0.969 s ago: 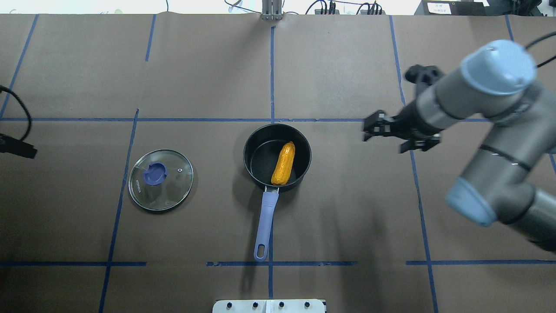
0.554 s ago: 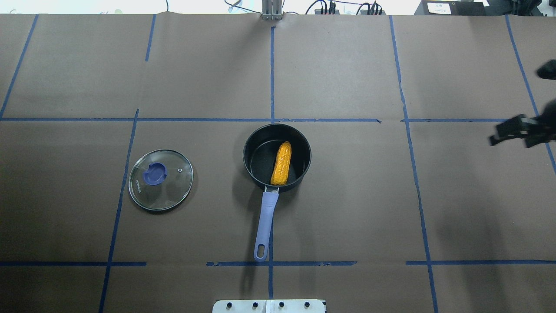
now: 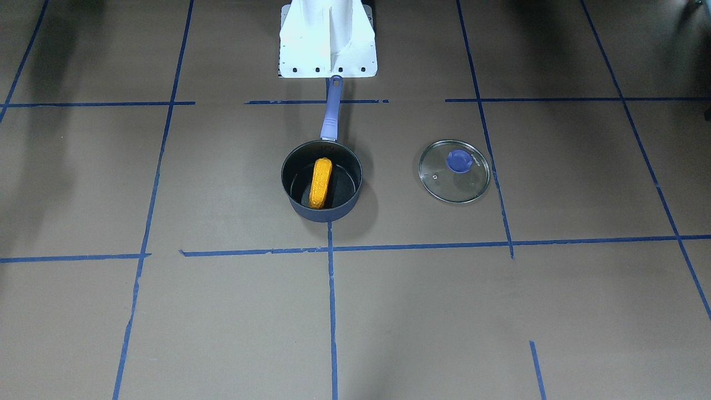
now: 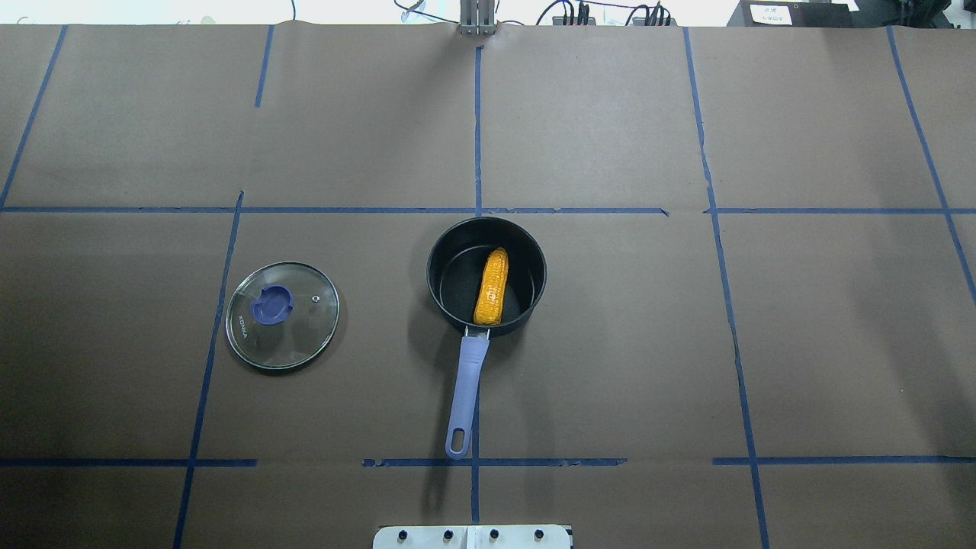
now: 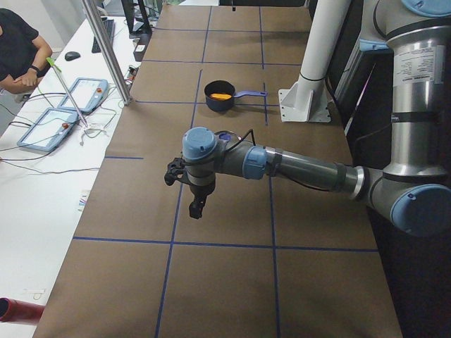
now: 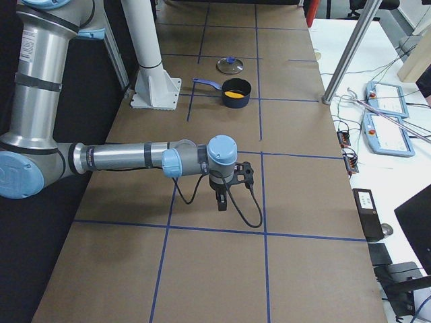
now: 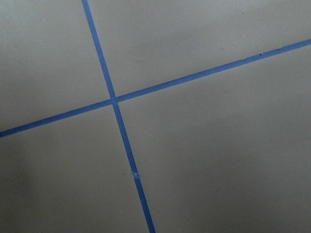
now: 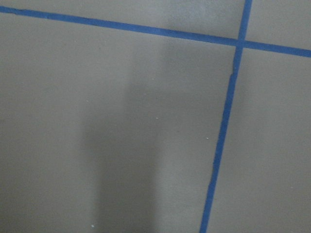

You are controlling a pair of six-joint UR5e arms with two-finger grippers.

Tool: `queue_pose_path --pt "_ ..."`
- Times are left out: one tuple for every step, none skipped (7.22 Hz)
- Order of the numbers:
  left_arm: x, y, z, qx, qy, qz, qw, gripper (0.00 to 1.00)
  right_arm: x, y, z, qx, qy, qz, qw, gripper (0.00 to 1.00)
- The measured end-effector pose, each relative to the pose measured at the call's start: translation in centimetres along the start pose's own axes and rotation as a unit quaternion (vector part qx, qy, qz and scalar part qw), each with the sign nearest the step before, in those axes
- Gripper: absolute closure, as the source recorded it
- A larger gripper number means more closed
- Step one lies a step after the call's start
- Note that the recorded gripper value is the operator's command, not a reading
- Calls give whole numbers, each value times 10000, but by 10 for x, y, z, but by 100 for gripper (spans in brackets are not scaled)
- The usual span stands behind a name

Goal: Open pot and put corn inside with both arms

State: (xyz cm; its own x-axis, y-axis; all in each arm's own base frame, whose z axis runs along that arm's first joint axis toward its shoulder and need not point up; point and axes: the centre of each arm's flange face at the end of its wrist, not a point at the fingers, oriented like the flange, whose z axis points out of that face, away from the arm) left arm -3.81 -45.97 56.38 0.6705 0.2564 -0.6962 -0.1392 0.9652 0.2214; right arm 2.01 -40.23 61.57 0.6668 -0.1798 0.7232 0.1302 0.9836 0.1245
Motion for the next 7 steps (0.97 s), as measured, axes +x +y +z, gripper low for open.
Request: queue_pose_path --pt "-12 5 -3 18 40 -50 10000 0 22 9 -2 -43 60 -120 9999 0" --pt "-22 12 -2 7 52 -12 10000 0 35 13 -3 -81 174 -182 9996 0" --pt "-32 18 1 -39 59 -26 10000 0 41 16 -2 -120 260 -201 9994 0" --pt "-41 23 8 -110 77 -87 9999 0 43 19 -1 -143 280 -197 9993 0" --pt "-47 26 14 -160 92 -146 9997 0 44 22 0 -152 269 -192 9993 0" --pt "-50 30 17 -185 99 -183 9996 0 43 23 0 -143 249 -195 9994 0" --pt "-52 35 20 -201 99 -206 9995 0 43 23 -1 -133 227 -201 9995 0"
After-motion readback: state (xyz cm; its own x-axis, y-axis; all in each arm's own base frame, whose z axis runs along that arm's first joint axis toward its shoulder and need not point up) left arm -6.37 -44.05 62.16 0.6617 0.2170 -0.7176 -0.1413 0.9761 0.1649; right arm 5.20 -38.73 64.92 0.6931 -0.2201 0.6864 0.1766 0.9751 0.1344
